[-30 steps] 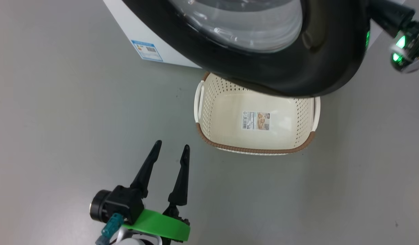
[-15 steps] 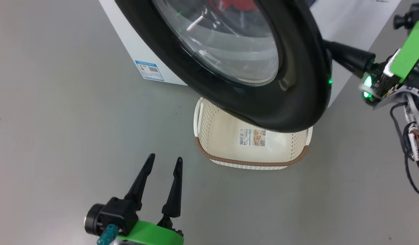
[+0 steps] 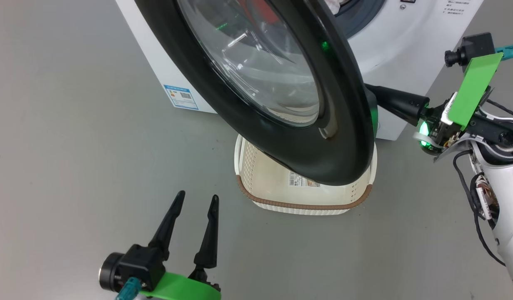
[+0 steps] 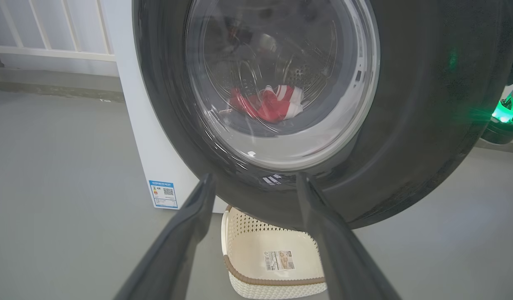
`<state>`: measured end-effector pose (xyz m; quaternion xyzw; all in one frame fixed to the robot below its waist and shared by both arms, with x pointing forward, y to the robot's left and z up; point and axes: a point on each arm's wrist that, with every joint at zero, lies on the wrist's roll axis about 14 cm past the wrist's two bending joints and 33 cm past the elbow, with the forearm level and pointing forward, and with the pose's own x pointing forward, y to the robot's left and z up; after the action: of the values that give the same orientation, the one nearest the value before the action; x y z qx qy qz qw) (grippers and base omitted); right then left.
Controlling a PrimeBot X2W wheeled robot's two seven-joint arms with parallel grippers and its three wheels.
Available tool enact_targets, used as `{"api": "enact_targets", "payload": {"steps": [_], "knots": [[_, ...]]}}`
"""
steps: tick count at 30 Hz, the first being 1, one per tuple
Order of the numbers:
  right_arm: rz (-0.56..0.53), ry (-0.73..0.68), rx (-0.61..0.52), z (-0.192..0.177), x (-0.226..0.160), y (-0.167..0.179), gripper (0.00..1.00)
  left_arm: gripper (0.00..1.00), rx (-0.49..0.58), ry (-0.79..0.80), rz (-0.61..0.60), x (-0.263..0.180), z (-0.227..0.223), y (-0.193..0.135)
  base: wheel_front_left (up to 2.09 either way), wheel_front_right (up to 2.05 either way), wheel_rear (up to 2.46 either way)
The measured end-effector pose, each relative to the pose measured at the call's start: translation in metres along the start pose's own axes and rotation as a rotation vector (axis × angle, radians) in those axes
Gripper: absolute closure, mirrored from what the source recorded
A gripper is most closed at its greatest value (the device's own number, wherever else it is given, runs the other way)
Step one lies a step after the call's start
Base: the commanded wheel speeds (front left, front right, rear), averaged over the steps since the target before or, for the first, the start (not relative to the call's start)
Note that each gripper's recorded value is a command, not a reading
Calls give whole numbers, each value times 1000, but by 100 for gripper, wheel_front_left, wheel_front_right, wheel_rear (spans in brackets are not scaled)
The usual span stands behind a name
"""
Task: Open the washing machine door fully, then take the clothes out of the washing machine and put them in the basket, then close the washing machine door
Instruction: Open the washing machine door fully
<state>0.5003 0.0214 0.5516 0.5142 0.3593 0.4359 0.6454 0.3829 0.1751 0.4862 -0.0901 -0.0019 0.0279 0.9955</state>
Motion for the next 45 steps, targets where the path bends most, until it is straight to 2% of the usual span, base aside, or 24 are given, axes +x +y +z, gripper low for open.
{"api": "enact_targets", "payload": {"steps": [3, 4, 5, 7, 8, 9, 10, 28, 45], "knots": [[-13, -10, -3, -2, -2, -4, 100, 0, -1, 1, -1, 0, -1, 0, 0, 0, 0], [-22, -19, -6, -1, -3, -6, 94, 0, -2, 5, 0, -1, -2, 0, 0, 0, 0], [-25, -30, -8, 1, -4, -6, 79, 0, -3, 9, 0, -2, -3, 0, 0, 0, 0], [-25, -57, -11, 6, -6, -5, 57, 0, -4, 8, 0, -2, -3, 0, 0, 0, 0], [-27, -72, -14, 8, -8, -5, 36, 0, -4, 8, 0, -2, -3, 0, 0, 0, 0], [-31, -89, -17, 11, -9, -6, 8, 0, -4, 7, 1, -2, -3, 0, 0, 0, 0], [-32, -103, -15, 13, -11, -7, 0, 0, -4, 6, 2, -2, -2, 0, 0, 0, 0], [-167, -280, 73, -2, -73, -54, 0, 0, -5, -2, -31, -1, -1, -4, 0, 0, 0], [-321, -411, 193, -50, -129, -107, 0, 0, -11, 11, -59, -6, -6, -9, 0, 0, 0]]}}
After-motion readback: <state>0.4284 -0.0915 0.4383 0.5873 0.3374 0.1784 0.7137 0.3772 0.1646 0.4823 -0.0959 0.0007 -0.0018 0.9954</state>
